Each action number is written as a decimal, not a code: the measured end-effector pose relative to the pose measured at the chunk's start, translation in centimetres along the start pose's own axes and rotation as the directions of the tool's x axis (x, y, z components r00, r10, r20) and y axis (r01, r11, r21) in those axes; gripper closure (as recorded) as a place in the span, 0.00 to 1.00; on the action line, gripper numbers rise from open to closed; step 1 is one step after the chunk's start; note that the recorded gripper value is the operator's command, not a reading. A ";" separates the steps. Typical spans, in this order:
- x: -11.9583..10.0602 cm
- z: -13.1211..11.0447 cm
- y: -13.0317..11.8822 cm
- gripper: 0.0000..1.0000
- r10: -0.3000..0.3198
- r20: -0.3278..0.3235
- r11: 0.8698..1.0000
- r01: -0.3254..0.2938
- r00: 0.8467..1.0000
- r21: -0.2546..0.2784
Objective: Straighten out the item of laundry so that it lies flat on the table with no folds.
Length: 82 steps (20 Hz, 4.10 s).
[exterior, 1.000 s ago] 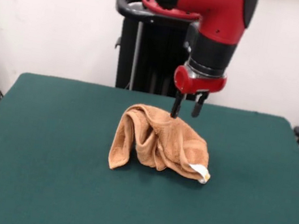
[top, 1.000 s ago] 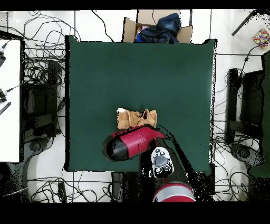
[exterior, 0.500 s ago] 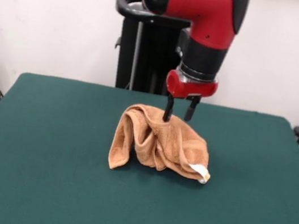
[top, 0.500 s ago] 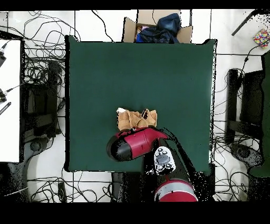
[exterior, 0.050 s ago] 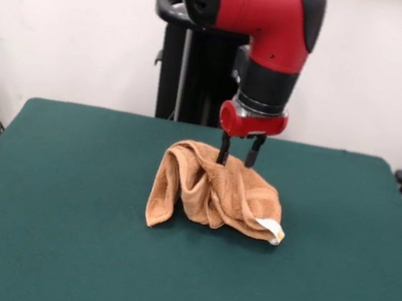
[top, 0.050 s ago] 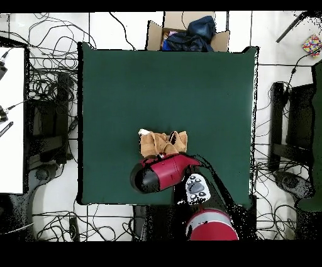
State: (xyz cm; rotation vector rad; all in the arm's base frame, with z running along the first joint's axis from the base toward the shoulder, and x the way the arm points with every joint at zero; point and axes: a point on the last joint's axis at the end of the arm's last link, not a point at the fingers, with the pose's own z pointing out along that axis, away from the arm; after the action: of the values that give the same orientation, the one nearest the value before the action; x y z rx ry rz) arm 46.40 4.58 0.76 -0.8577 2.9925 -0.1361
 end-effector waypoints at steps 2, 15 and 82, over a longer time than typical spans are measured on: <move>0.1 0.2 0.0 0.00 -0.008 0.012 1.000 0.008 1.000 0.006; 0.3 -1.2 1.5 0.00 -0.115 0.043 0.987 0.109 0.992 0.119; -1.3 1.0 -5.0 0.00 0.177 0.270 0.983 -0.157 0.947 -0.092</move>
State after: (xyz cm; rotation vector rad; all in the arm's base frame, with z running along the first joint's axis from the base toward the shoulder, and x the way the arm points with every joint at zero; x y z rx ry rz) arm 50.19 0.93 0.18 -0.5674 2.8003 0.0864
